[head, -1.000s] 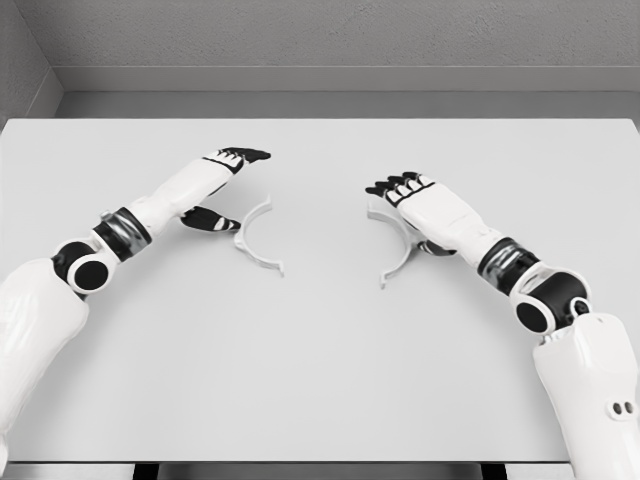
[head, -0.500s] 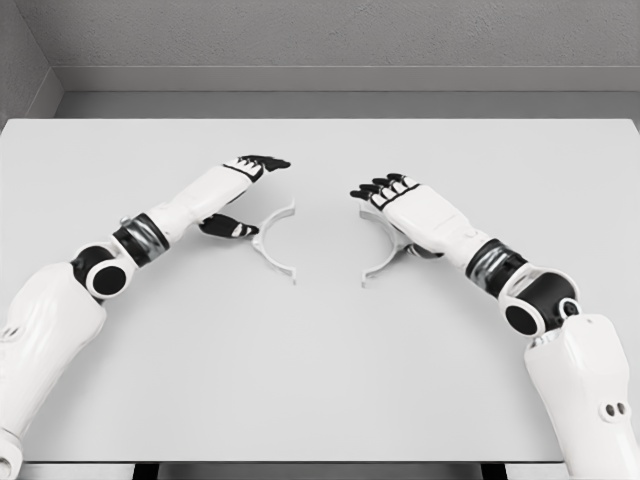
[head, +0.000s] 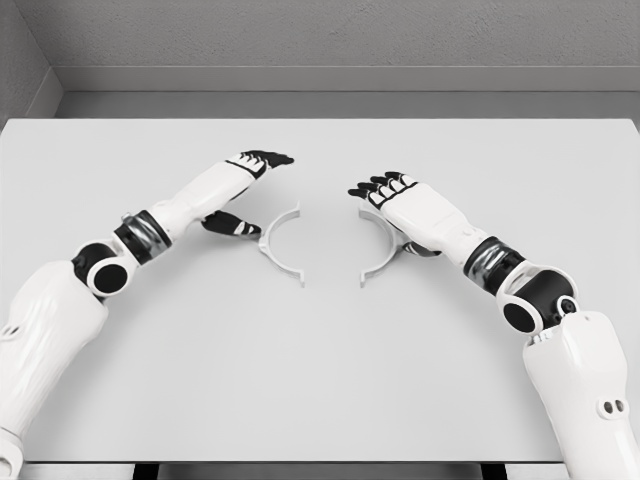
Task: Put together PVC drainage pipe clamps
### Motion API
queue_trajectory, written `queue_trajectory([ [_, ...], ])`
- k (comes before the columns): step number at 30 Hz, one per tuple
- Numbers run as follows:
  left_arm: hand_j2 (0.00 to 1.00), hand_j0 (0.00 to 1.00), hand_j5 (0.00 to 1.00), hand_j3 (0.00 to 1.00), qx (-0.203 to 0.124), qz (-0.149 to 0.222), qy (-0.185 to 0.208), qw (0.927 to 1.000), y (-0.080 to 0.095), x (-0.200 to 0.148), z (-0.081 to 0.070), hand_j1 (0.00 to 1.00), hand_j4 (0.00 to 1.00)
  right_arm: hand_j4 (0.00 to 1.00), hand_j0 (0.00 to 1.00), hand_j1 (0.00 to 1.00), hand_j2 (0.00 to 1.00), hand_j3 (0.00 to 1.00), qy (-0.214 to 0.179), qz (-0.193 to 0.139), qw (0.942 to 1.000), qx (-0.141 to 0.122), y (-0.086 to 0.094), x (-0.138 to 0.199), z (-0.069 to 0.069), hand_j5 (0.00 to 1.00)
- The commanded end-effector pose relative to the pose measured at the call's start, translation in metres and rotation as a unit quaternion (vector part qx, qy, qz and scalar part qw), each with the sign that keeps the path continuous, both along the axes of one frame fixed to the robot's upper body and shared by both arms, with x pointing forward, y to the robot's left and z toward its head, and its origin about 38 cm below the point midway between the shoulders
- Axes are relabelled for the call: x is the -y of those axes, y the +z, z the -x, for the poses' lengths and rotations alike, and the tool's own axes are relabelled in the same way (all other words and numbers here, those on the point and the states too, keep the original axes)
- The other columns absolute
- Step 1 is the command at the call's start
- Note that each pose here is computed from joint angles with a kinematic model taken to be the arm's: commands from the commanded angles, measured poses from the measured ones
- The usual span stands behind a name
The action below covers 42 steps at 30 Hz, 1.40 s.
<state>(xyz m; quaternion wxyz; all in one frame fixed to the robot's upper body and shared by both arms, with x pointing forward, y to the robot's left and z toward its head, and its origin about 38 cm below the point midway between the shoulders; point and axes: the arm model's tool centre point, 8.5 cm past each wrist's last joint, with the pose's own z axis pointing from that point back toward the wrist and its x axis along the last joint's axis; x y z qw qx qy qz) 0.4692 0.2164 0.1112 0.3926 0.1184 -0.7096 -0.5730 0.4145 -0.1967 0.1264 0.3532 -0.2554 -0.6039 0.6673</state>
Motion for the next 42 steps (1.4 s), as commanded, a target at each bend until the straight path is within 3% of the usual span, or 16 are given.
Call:
queue_trajectory([
  [1,1.00,1.00,1.00,1.00,0.000,0.006,0.006,1.0000,0.003,-0.005,-0.001,1.00,1.00,1.00,1.00,1.00,1.00,1.00,0.001,-0.002,1.0000,0.000,0.001,-0.001,0.000,1.00],
  [6,1.00,1.00,1.00,1.00,0.011,0.004,0.015,0.9998,0.012,-0.019,-0.002,1.00,1.00,1.00,1.00,1.00,1.00,1.00,0.015,0.001,0.9999,0.002,0.002,-0.011,0.000,1.00],
  [8,1.00,1.00,1.00,1.00,0.011,0.001,0.008,0.9999,0.008,-0.021,0.008,1.00,1.00,1.00,1.00,1.00,1.00,1.00,0.019,0.003,0.9998,0.002,0.003,-0.013,0.000,1.00],
  [27,1.00,1.00,1.00,1.00,-0.001,-0.003,-0.003,1.0000,-0.006,-0.010,0.018,1.00,1.00,1.00,1.00,1.00,1.00,1.00,0.016,-0.004,0.9998,0.009,0.010,-0.018,-0.005,1.00],
  [31,1.00,1.00,1.00,1.00,0.001,-0.007,-0.005,1.0000,-0.006,-0.009,0.018,1.00,1.00,1.00,1.00,1.00,1.00,1.00,-0.029,-0.009,0.9980,0.056,0.045,0.018,-0.004,1.00],
  [39,1.00,1.00,1.00,1.00,0.000,0.007,-0.011,0.9999,-0.007,0.004,0.019,1.00,1.00,1.00,1.00,1.00,1.00,1.00,-0.033,-0.005,0.9977,0.059,0.048,0.025,-0.003,1.00],
  [42,1.00,1.00,1.00,1.00,0.000,0.009,-0.013,0.9999,-0.007,0.007,0.018,1.00,1.00,1.00,1.00,1.00,1.00,1.00,-0.059,-0.014,0.9956,0.072,0.058,0.046,-0.004,1.00],
])
